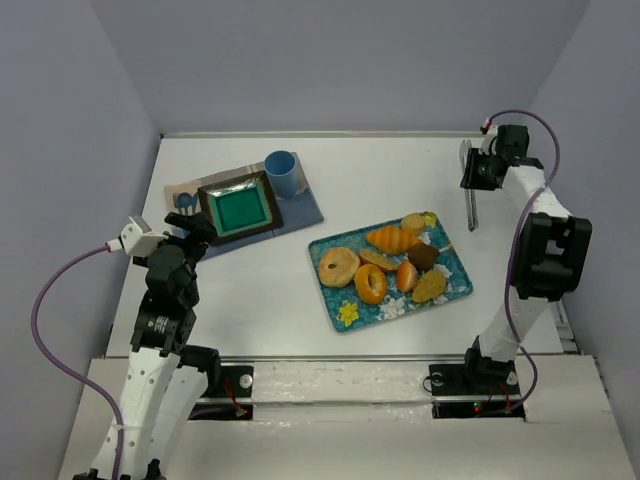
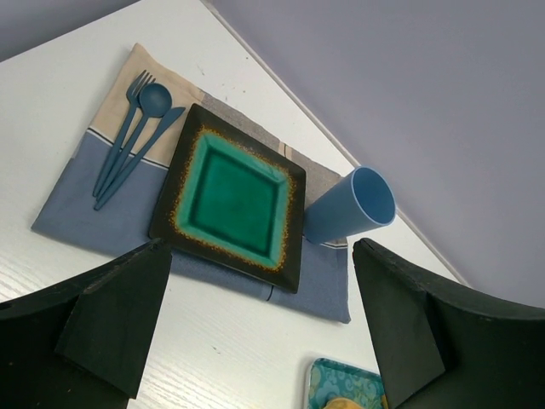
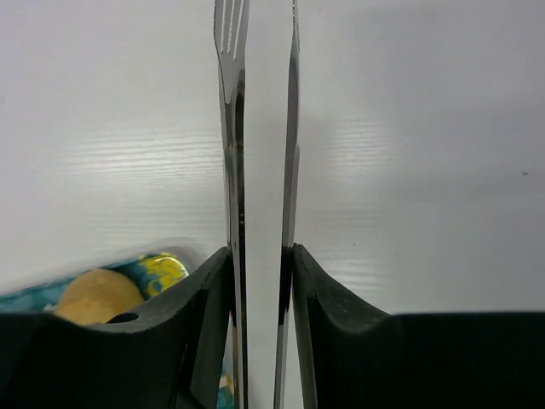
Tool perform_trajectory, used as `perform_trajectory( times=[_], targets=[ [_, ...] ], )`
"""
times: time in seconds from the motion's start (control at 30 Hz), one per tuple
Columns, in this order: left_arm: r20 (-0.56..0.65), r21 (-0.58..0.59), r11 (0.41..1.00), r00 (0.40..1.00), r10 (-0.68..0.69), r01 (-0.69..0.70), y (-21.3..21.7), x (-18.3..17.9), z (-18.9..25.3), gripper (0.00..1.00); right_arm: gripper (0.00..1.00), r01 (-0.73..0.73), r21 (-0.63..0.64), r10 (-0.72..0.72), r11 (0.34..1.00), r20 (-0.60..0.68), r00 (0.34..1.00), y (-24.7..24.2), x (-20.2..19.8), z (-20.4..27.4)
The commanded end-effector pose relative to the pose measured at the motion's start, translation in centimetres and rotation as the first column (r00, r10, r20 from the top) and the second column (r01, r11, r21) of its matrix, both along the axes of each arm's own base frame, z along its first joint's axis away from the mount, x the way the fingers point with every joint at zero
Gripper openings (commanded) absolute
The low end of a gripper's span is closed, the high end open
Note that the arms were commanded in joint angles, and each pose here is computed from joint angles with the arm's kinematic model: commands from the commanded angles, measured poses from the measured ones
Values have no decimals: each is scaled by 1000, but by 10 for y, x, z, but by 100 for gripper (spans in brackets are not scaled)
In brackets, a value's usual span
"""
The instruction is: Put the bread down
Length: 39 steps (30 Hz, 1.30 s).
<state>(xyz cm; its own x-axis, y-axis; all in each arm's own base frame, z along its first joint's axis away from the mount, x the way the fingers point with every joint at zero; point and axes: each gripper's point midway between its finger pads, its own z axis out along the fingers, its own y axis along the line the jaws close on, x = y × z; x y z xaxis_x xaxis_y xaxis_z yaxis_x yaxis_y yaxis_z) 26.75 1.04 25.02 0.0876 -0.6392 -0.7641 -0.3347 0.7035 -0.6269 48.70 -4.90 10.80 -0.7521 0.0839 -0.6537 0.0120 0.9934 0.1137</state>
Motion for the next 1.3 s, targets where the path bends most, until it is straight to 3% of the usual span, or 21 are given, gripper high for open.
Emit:
perform_trajectory(
  times=[0.0, 0.23, 0.37, 0.5, 0.67, 0.83, 0.9, 0.97, 1.1, 1.27],
  targets=[
    [22, -5, 1000, 1000, 9, -9, 1, 2, 3, 99, 40, 12, 59, -19, 998, 124, 992, 13, -21, 78],
    [25, -6, 1000, 1000, -14, 14, -3, 5, 2, 99, 43, 2, 241, -23, 970, 84, 996, 55, -94, 88],
    [26, -5, 999, 999, -31, 31, -7, 8, 2, 99, 45, -61, 234, 33, 970, 125, 992, 92, -130, 105],
    [21, -5, 998, 998, -54, 55, -11, 9, 1, 99, 46, -137, 203, 117, 969, 109, 987, 137, -177, 108],
    [33, -8, 997, 996, -77, 78, -15, 10, 2, 99, 46, -306, 270, 300, 913, 64, 952, 186, -242, 101],
    [30, -9, 995, 995, -96, 96, -19, 12, 2, 99, 46, -343, 313, 386, 886, -87, 918, 207, -291, 82],
    [30, -8, 995, 995, -96, 96, -18, 12, 2, 99, 47, -408, 328, 471, 852, -140, 871, 224, -315, 76],
    [26, -6, 995, 995, -101, 101, -19, 13, 1, 99, 48, -422, 320, 500, 848, -224, 837, 232, -334, 70],
    [22, -4, 995, 994, -103, 103, -20, 14, 0, 99, 52, -439, 169, 470, 883, -355, 808, 230, -359, 63],
    [18, -5, 994, 994, -105, 106, -21, 15, -1, 99, 53, -396, 67, 388, 916, -406, 828, 219, -357, 62]
  ],
)
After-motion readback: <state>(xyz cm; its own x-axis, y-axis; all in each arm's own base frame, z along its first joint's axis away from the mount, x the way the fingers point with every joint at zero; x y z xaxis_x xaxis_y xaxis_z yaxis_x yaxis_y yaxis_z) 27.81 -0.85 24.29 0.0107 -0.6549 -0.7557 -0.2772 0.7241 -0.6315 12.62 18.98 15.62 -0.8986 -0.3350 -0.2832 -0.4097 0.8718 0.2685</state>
